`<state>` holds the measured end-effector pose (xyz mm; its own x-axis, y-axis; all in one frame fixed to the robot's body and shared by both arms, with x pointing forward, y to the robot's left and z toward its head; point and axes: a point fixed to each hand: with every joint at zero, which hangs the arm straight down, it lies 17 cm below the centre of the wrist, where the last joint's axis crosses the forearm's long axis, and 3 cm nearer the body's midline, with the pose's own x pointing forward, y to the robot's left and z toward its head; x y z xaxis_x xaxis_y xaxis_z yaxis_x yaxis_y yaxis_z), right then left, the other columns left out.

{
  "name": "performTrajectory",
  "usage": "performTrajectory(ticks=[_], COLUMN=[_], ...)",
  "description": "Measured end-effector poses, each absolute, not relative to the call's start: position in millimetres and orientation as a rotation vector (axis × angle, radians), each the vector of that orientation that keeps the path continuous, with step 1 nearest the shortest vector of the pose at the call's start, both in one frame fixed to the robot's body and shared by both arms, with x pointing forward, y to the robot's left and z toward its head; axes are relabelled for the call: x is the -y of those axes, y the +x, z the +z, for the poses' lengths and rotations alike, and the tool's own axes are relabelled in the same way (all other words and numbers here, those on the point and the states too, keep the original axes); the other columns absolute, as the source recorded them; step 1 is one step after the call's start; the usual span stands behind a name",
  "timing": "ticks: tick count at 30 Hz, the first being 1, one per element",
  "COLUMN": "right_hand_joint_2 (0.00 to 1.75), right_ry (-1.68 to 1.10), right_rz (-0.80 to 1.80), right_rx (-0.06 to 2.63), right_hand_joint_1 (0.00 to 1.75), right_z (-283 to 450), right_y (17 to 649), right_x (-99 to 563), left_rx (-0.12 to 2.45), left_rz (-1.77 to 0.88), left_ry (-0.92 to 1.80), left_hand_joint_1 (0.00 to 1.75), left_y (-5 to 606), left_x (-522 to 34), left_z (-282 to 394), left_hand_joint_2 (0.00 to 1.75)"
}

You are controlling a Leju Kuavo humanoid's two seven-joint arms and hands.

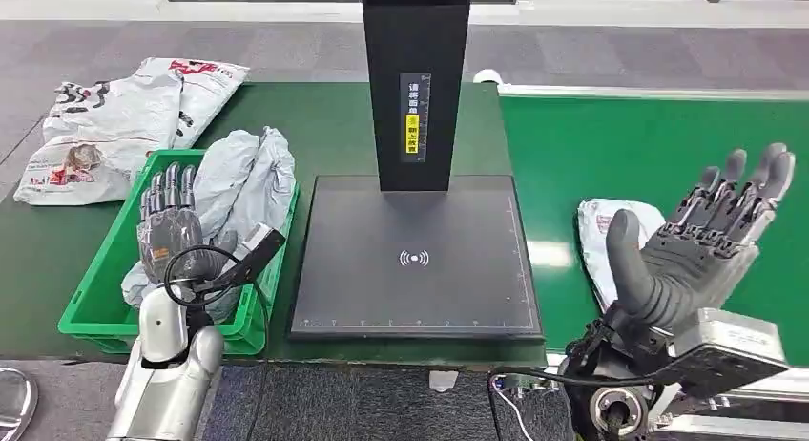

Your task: Moved the parcel from conveyor to table for the left to box.

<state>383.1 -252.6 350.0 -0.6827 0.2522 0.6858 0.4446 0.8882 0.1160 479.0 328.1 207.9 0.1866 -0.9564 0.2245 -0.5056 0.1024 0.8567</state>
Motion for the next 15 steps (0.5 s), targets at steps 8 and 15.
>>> performTrajectory(ticks=[8,15], right_hand_joint_2=[1.75,1.75], right_ry=[-0.498,-0.499], right_rz=[-0.357,-0.358], right_rx=[2.35,2.351], right_hand_joint_1=[0.0,0.0], right_z=[350.0,350.2], right_y=[383.1,383.1], right_x=[252.6,252.9], left_rx=[1.452,1.466], left_rz=[-0.61,-0.607], left_ry=[1.531,1.507], left_hand_joint_1=[0.0,0.0], left_y=[479.4,482.8], left_x=[-327.4,-323.5], left_z=[208.0,208.3], left_hand_joint_2=[1.75,1.75])
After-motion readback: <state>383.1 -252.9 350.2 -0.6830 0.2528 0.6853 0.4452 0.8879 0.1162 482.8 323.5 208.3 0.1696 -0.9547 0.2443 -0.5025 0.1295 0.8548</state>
